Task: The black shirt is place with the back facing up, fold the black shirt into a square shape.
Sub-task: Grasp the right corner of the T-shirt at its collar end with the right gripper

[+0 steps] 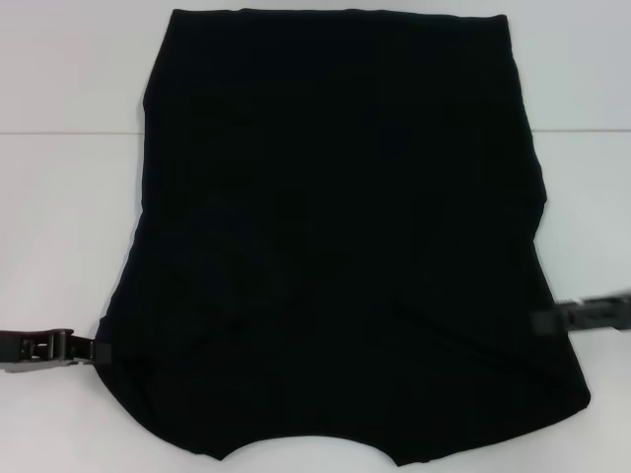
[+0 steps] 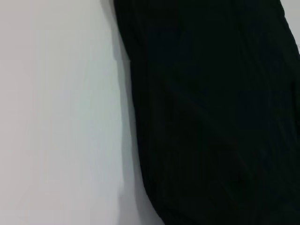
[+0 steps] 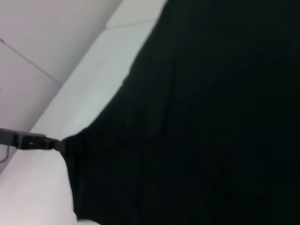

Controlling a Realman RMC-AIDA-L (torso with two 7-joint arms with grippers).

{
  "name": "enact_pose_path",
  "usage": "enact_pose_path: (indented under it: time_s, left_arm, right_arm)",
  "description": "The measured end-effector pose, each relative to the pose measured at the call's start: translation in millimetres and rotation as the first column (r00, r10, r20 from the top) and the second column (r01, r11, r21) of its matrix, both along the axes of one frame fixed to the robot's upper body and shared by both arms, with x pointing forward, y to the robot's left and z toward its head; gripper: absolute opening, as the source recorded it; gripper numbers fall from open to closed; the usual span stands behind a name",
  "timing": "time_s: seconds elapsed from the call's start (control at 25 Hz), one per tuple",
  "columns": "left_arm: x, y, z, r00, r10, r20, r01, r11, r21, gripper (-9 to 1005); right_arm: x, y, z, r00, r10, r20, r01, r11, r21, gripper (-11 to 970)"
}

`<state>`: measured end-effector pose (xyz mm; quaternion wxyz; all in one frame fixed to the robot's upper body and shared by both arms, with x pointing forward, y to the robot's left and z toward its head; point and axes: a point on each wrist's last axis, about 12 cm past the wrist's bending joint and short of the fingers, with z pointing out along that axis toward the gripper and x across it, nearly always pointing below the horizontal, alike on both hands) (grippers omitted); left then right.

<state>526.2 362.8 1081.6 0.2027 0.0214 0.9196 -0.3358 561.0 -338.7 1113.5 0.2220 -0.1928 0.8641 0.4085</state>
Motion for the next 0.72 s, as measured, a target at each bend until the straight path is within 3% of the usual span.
enact_pose_path:
  time_s: [0.32, 0.72]
  left_arm:
    - [1.2, -2, -2.1, 1.000, -0.002, 0.005, 0.002, 1.000, -0.001, 45]
    - [1.4, -3, -4.6, 1.000, 0.001, 0.005, -0.001, 1.000, -0.001, 45]
  right_arm:
    - [-21.8, -30, -13.1, 0.992, -0.060, -0.107, 0.050, 0.994, -0.095, 878]
    - [-24.1, -30, -21.4, 0.985, -0.063, -0.160, 0.036, 0.986, -0.165, 877]
